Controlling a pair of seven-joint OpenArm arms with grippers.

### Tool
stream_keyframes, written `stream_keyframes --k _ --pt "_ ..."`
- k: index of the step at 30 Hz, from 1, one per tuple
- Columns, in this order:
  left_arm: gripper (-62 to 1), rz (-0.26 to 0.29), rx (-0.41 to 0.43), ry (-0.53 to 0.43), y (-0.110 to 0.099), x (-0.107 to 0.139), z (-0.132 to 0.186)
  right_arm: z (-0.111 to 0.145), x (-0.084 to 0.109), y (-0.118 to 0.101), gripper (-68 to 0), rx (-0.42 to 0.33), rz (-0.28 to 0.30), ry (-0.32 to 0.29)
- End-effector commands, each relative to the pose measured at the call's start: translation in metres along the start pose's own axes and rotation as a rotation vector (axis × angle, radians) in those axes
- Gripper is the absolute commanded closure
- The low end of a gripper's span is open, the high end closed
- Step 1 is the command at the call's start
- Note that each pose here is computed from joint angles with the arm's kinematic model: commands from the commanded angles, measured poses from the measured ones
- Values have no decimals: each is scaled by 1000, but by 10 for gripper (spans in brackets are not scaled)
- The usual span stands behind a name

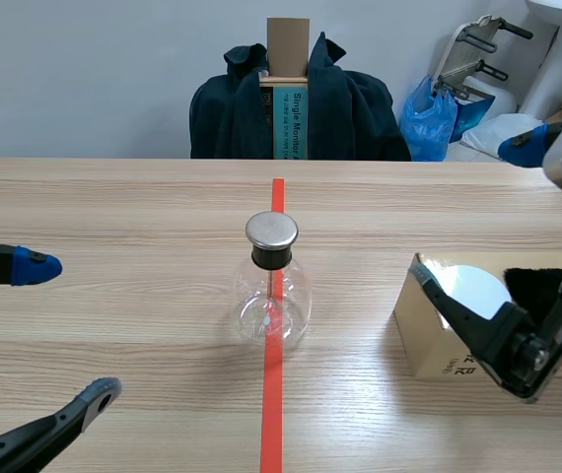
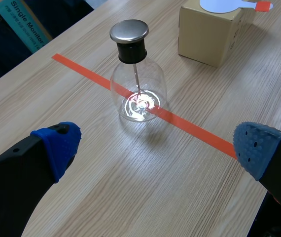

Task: Do the electroscope experiment.
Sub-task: 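Return to the home posture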

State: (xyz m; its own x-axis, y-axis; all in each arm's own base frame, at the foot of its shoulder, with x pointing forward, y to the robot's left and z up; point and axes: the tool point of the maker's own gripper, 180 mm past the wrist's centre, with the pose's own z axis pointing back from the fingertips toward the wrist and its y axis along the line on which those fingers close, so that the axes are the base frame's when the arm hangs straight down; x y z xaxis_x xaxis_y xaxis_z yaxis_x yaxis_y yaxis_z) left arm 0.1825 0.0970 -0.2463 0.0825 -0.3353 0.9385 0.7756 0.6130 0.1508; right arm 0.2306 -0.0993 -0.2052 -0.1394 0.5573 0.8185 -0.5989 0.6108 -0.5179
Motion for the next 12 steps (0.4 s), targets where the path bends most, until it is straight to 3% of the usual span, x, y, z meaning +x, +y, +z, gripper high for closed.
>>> stream_keyframes --k 1,12 --pt "-623 5 0 -29 0 7 -1 0 4 -2 -679 -4 3 -12" --pt "-623 5 0 -29 0 7 -1 0 1 -2 -679 -10 -8 6"
